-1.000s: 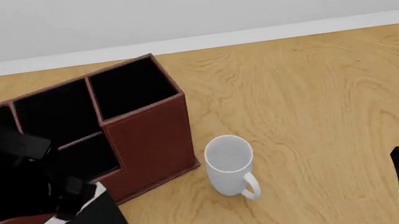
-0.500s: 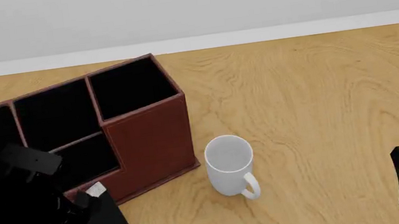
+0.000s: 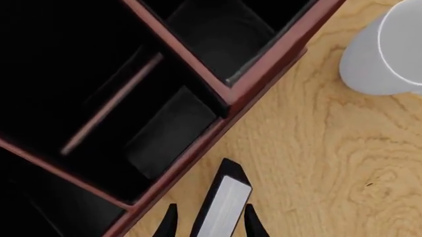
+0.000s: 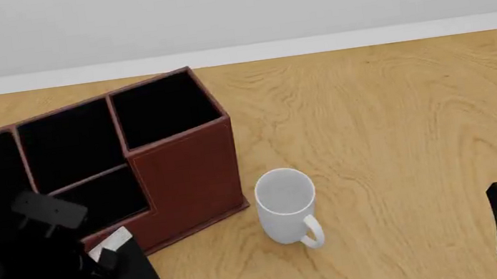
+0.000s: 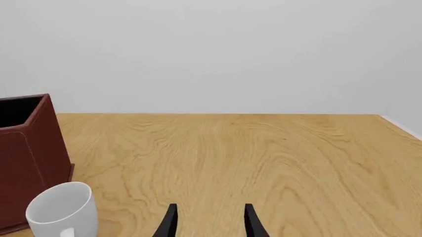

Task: Pick up the book and place it in the front compartment of the caddy.

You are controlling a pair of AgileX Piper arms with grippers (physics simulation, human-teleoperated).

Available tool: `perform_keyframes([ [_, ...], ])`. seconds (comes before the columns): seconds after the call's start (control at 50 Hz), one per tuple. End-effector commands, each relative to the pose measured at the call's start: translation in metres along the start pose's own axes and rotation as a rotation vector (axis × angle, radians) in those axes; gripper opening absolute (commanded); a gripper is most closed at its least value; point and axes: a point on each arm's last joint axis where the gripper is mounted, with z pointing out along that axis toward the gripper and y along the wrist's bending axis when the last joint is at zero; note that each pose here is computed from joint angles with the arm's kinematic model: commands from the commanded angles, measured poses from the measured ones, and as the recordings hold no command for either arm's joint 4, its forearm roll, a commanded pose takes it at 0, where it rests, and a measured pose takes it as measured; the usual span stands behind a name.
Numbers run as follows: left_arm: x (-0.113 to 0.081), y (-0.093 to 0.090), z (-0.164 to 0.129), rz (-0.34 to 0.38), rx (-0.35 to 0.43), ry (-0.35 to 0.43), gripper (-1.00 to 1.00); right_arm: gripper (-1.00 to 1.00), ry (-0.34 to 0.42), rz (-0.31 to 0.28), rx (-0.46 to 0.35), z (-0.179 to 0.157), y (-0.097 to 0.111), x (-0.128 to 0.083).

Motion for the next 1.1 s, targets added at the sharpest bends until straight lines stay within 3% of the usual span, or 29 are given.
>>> perform_keyframes([
  [0.02,0.005,-0.001,0.008,-0.002,0.001,0.013,1.00,1.00,0.000,0.000,0.000,0.000,0.000,0.000],
  [0.14,0.008,-0.004,0.008,0.006,0.012,0.019,1.00,1.00,0.000,0.000,0.000,0.000,0.000,0.000],
  [0.16,0.009,-0.005,0.008,0.010,0.016,0.020,-1.00,1.00,0.000,0.000,0.000,0.000,0.000,0.000],
  [0.54,0.011,-0.016,-0.003,0.063,0.052,0.025,-1.00,1.00,0.000,0.000,0.000,0.000,0.000,0.000],
  [1.1,-0.004,-0.021,-0.066,0.168,0.087,-0.008,-1.00,1.00,0.000,0.000,0.000,0.000,0.000,0.000],
])
